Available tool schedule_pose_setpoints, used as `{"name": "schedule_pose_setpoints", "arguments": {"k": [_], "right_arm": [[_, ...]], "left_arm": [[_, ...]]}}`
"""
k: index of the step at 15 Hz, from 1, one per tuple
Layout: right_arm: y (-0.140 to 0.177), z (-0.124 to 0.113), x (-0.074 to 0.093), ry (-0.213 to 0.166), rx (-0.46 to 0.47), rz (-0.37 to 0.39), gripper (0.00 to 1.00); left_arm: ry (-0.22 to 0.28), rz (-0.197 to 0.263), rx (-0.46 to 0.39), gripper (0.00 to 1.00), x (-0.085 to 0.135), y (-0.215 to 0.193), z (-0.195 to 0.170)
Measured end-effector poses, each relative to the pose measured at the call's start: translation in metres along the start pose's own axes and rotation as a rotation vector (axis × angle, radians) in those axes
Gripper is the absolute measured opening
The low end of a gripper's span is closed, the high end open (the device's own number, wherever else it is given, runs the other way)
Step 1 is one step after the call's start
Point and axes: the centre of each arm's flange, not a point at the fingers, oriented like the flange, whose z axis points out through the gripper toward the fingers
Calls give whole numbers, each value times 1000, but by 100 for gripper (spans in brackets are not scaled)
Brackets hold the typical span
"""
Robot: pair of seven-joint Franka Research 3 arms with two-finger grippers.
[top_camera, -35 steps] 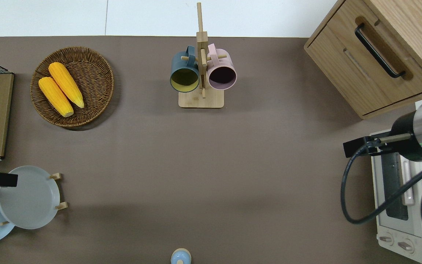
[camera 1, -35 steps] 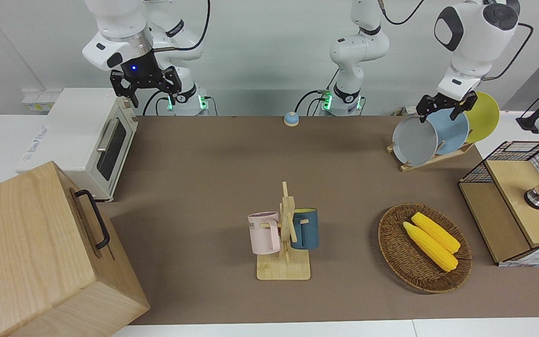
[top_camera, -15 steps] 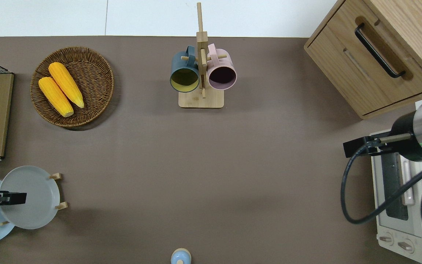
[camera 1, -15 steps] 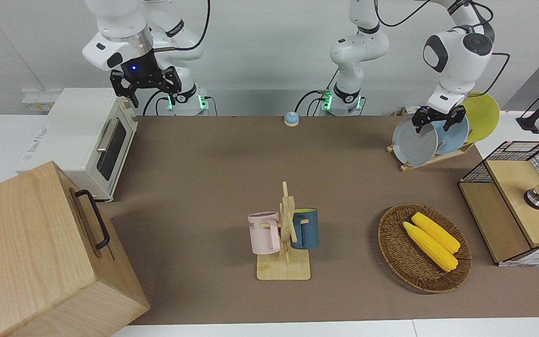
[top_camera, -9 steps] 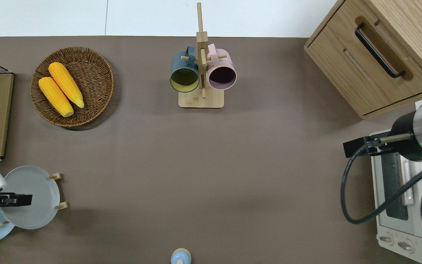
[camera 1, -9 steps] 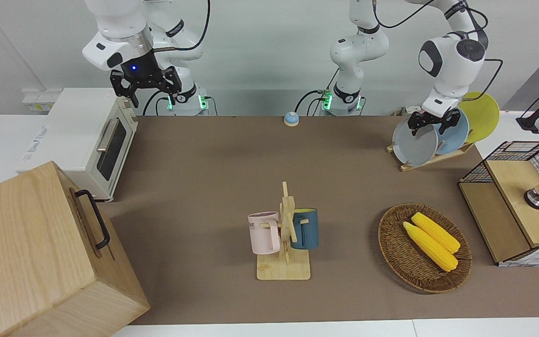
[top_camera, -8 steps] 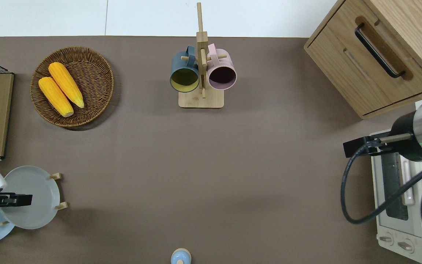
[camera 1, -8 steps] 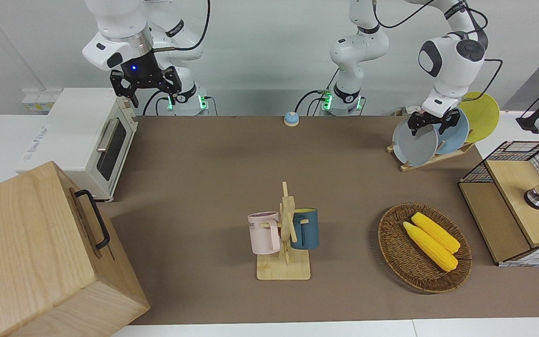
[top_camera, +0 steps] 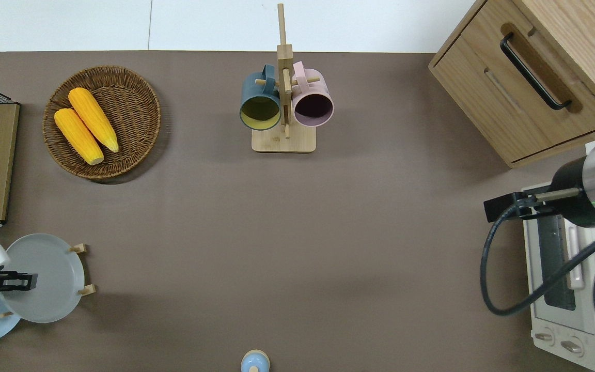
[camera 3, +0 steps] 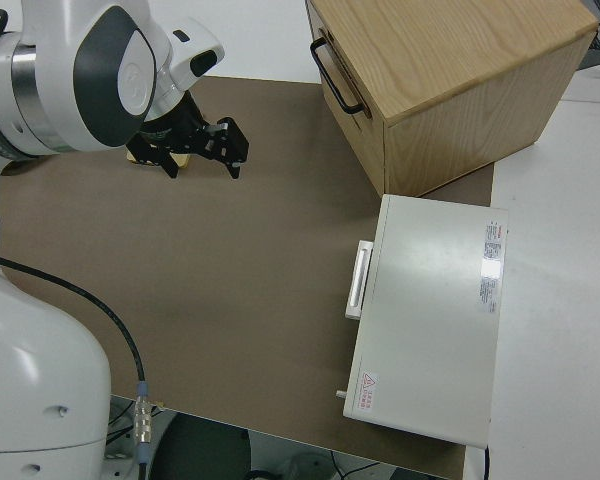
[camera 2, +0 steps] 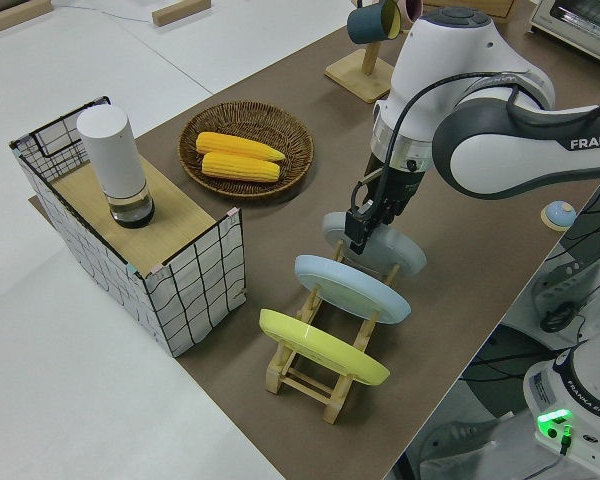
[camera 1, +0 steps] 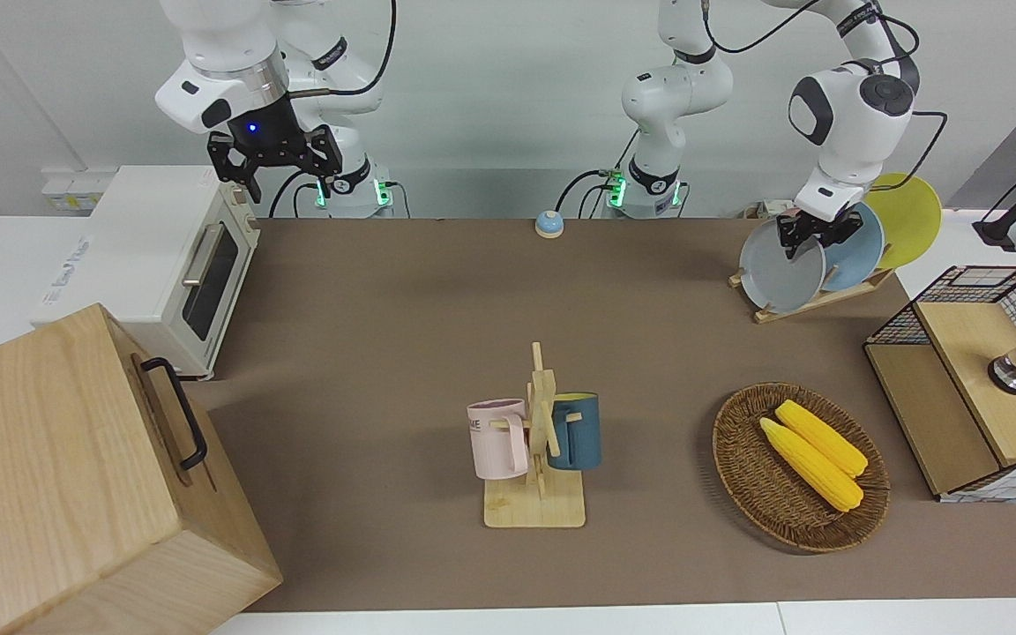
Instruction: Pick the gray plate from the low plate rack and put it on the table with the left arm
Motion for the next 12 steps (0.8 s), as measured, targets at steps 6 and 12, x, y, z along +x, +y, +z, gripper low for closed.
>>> {"name": "schedule_pose_setpoints", "arguments": {"k": [6, 12], "right_arm": [[0, 0, 0, 0, 0, 0, 99], [0, 0, 0, 0, 0, 0, 99]], "left_arm": [[6, 4, -3, 13, 1, 5, -3], [-4, -10, -9, 11, 0, 4, -12]]}}
